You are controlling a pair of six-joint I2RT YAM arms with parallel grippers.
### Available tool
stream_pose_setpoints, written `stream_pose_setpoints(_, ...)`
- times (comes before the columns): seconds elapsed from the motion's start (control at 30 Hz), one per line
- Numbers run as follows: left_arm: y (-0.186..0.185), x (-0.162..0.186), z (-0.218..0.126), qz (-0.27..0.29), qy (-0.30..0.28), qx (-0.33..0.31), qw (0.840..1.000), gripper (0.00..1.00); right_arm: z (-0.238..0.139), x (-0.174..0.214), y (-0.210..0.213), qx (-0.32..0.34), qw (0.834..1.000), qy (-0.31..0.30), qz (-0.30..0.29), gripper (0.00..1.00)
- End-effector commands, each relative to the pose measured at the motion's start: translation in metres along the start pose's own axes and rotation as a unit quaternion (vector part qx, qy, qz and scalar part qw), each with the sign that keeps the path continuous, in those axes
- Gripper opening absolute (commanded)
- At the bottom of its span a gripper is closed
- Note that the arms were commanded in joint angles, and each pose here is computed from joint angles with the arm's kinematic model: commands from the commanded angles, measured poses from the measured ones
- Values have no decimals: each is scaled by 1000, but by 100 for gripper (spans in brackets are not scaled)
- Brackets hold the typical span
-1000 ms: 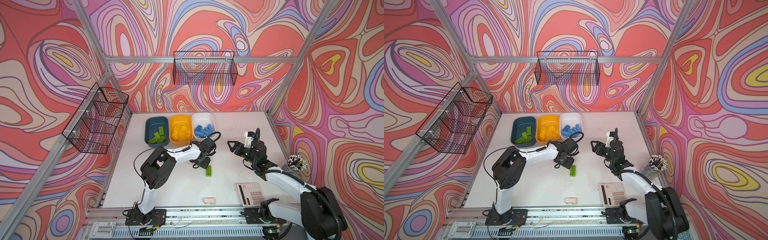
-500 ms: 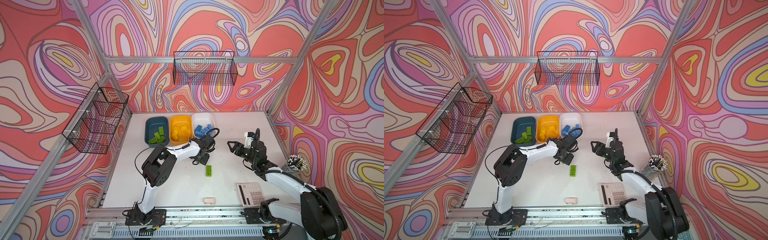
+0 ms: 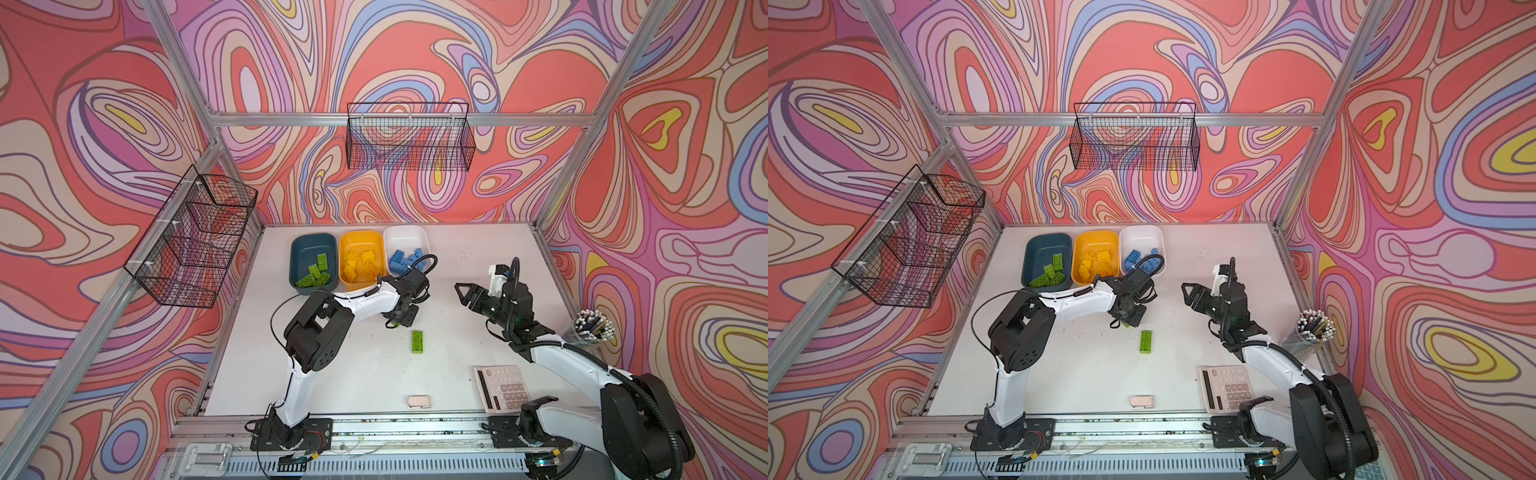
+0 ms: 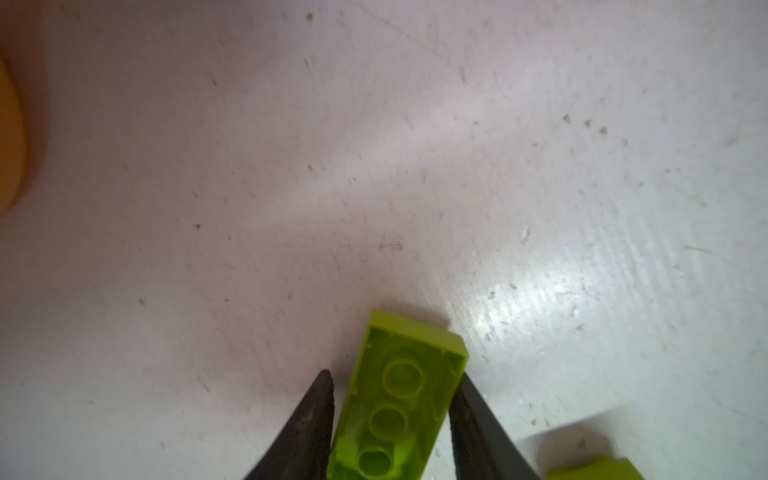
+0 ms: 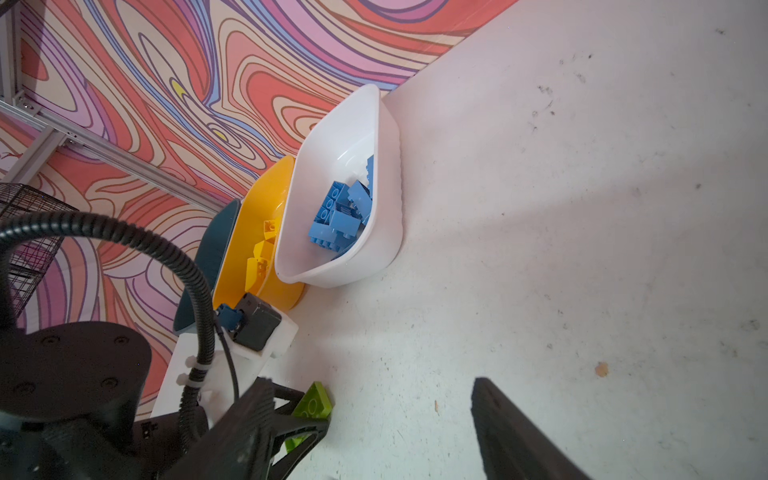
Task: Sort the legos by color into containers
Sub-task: 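Close the left gripper on the lime green 2x3 brick farther from the robot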
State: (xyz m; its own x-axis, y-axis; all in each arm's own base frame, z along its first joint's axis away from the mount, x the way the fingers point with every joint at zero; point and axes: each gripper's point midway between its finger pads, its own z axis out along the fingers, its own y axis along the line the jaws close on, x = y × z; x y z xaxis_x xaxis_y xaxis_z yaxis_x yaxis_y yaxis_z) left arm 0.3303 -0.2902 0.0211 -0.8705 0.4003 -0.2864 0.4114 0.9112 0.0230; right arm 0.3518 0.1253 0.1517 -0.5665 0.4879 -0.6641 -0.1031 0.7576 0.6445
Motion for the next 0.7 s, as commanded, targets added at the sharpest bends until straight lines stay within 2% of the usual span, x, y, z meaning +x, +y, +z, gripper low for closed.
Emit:
stream_pose_setpoints(0.0,4,21,3,-7,26,2,1000,39,1,-2,-3,0,1000,-10,1,79)
stream_pose_setpoints(0.4,3,22,-11,-25,12,15,999,29,3,1,-4,1,1000,-2,4,79)
stream_pose_setpoints(0.67,13,-5,-54,-40,-37,2,999,28,-1,-1,3,-14,1000,-8,5,79)
